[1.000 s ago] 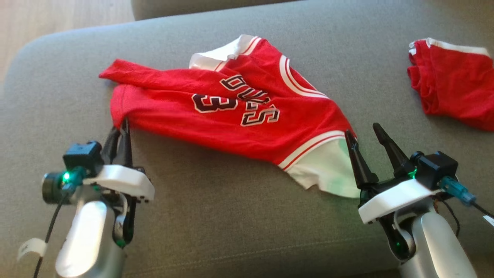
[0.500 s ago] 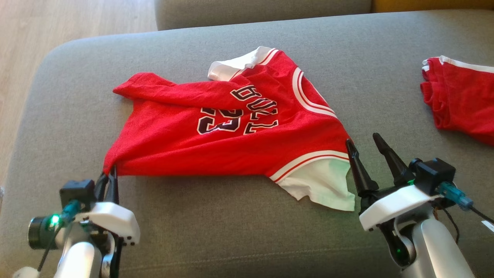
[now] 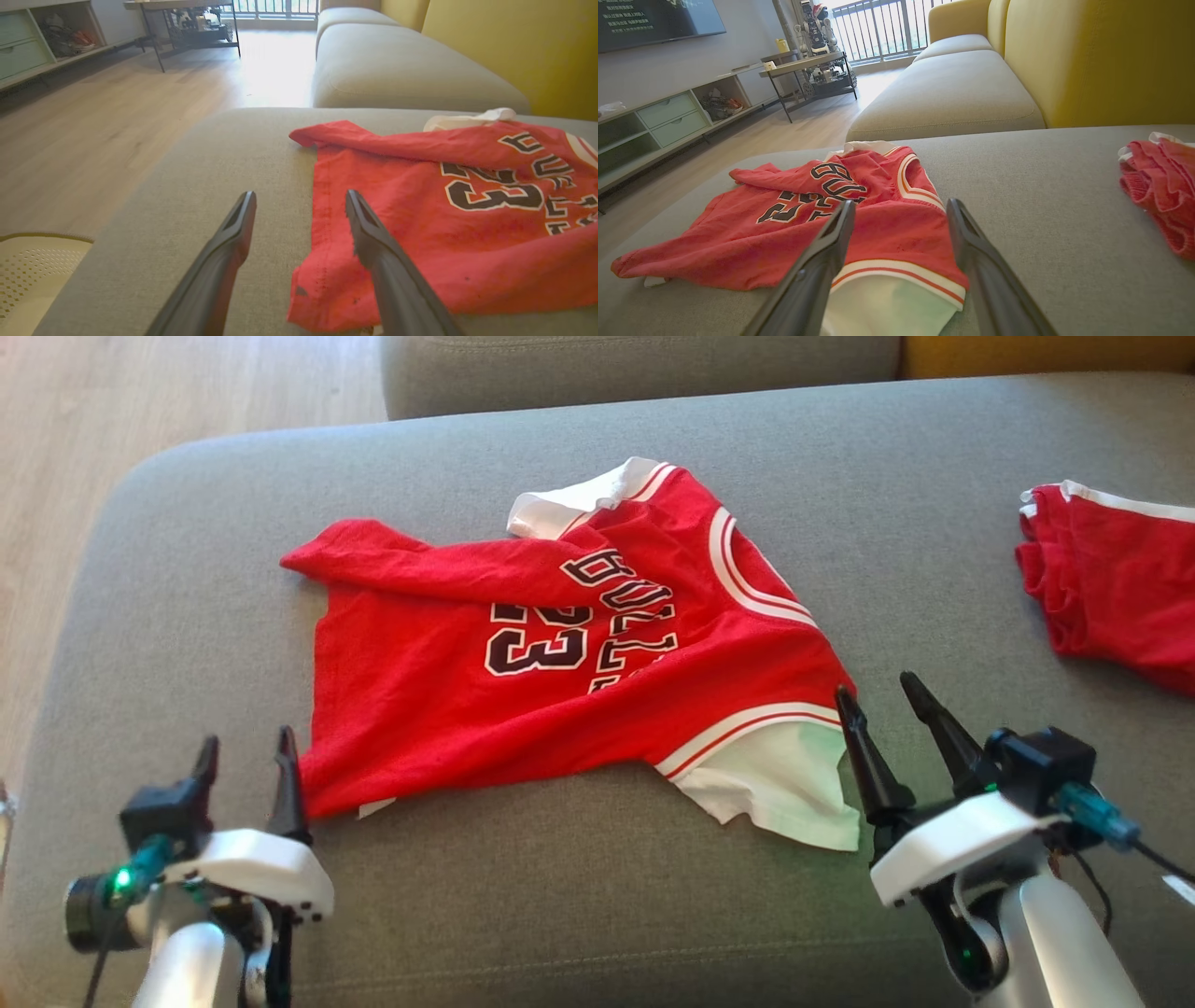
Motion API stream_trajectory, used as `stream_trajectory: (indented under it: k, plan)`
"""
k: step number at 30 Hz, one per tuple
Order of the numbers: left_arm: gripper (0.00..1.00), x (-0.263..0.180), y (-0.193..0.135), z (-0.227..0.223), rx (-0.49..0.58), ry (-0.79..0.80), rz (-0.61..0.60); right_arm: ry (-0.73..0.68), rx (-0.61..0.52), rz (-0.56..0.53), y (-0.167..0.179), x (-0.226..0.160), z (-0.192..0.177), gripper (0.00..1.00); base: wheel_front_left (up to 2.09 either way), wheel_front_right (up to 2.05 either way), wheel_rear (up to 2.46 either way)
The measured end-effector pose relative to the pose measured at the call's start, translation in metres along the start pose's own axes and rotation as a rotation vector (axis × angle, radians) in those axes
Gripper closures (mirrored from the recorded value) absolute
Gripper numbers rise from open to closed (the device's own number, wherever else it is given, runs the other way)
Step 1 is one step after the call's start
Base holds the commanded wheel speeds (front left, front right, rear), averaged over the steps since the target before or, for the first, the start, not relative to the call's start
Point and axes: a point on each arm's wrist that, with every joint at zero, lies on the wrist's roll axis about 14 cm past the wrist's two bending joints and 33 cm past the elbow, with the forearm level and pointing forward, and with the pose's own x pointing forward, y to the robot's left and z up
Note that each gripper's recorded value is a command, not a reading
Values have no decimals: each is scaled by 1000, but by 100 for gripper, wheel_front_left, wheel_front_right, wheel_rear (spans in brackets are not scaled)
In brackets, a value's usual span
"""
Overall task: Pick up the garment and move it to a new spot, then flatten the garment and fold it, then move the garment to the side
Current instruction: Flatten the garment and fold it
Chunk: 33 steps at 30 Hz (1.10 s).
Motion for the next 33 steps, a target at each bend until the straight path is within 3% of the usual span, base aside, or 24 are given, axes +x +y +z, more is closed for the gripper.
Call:
stream_trajectory:
  k: [8,21,28,33]
  plan:
    - [0,-13,5,-6,-102,-6,33,30,7,18,6,2,-12,0,0,0,0]
    - [0,-24,0,-12,-134,1,29,29,18,36,13,7,-13,0,0,0,0]
    - [0,-24,-1,-11,-132,-2,26,158,87,-49,-12,-3,-45,0,0,0,0]
    - [0,-23,-3,-12,-138,-4,25,243,113,-53,-11,-9,-71,0,0,0,0]
